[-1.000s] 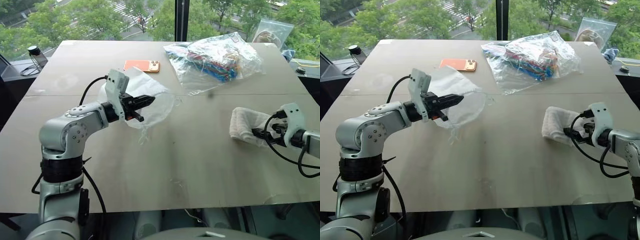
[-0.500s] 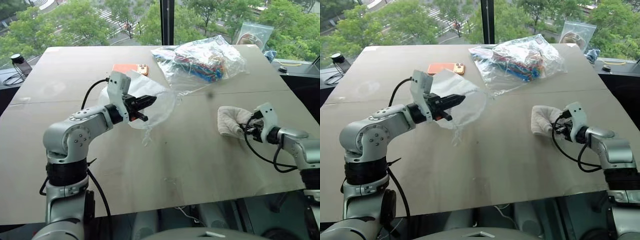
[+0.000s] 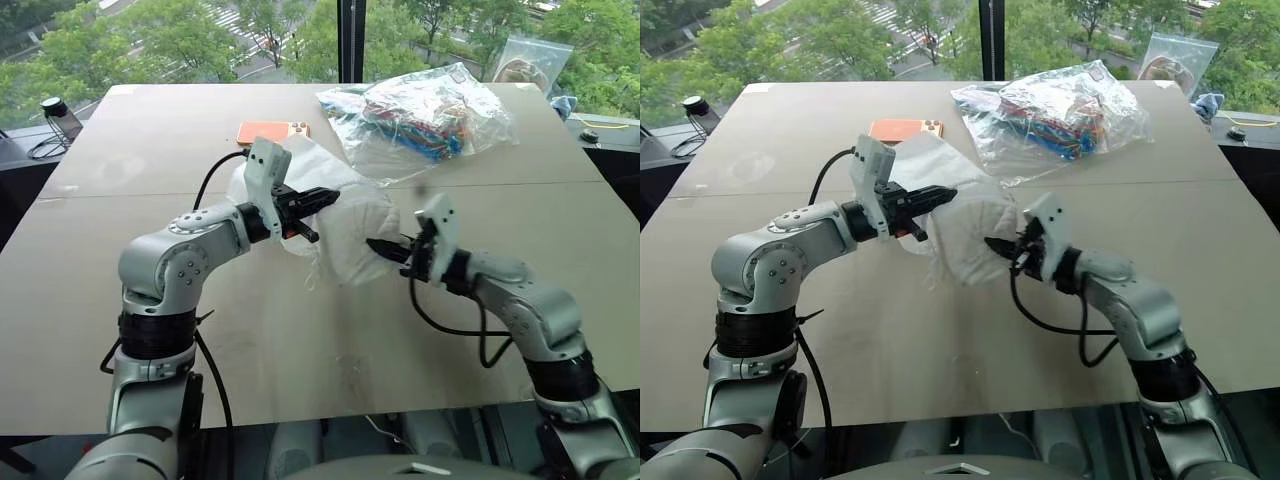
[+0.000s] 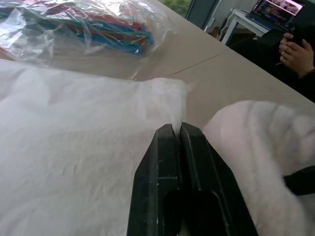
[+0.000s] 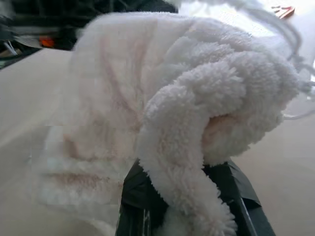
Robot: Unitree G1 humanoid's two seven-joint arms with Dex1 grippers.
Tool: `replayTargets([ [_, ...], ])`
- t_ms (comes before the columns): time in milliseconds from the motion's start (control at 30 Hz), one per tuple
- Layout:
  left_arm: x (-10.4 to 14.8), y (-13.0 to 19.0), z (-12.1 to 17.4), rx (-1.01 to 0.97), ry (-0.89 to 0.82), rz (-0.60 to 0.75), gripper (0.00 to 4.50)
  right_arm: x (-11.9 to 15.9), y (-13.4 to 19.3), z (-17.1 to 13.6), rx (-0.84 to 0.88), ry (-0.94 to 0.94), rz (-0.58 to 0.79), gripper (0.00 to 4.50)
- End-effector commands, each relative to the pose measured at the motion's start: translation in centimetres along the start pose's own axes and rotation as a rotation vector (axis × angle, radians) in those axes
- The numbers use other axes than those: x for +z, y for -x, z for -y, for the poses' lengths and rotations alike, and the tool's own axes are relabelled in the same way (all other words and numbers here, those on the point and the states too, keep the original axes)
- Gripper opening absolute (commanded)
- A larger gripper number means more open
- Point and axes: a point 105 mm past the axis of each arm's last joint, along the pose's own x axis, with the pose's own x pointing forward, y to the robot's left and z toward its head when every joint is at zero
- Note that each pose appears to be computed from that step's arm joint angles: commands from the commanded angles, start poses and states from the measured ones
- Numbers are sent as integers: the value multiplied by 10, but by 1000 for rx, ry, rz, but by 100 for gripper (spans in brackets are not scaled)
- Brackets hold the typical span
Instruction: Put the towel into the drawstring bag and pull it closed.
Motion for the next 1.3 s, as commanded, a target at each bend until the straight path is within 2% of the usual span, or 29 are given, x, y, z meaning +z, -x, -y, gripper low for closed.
replayTargets([
  [33,3,3,18,-97,-80,2,0,14,-21,12,-105,-29,9,1],
  [167,-10,7,15,-79,-85,-26,0,27,-33,10,-128,-120,56,1],
  [367,-15,12,11,-57,-40,-14,0,57,-35,12,-81,-500,272,1],
  [500,-6,12,18,-113,3,16,0,65,-33,10,-4,-648,344,1],
  [600,10,10,31,-206,94,68,0,72,-35,6,69,-720,409,1],
  [667,21,8,40,-272,169,107,0,72,-40,4,83,-708,408,1],
  [800,41,3,57,-367,258,182,0,72,-58,-15,143,-567,403,1],
  [900,41,0,61,-385,290,168,0,67,-66,-28,191,-431,407,1],
  [967,32,0,62,-376,287,125,0,66,-68,-30,201,-401,421,1],
  [1100,14,1,53,-295,311,99,0,78,-58,-29,261,-501,502,1],
  [1300,26,13,18,-120,285,169,0,74,-21,-5,284,-668,570,1],
])
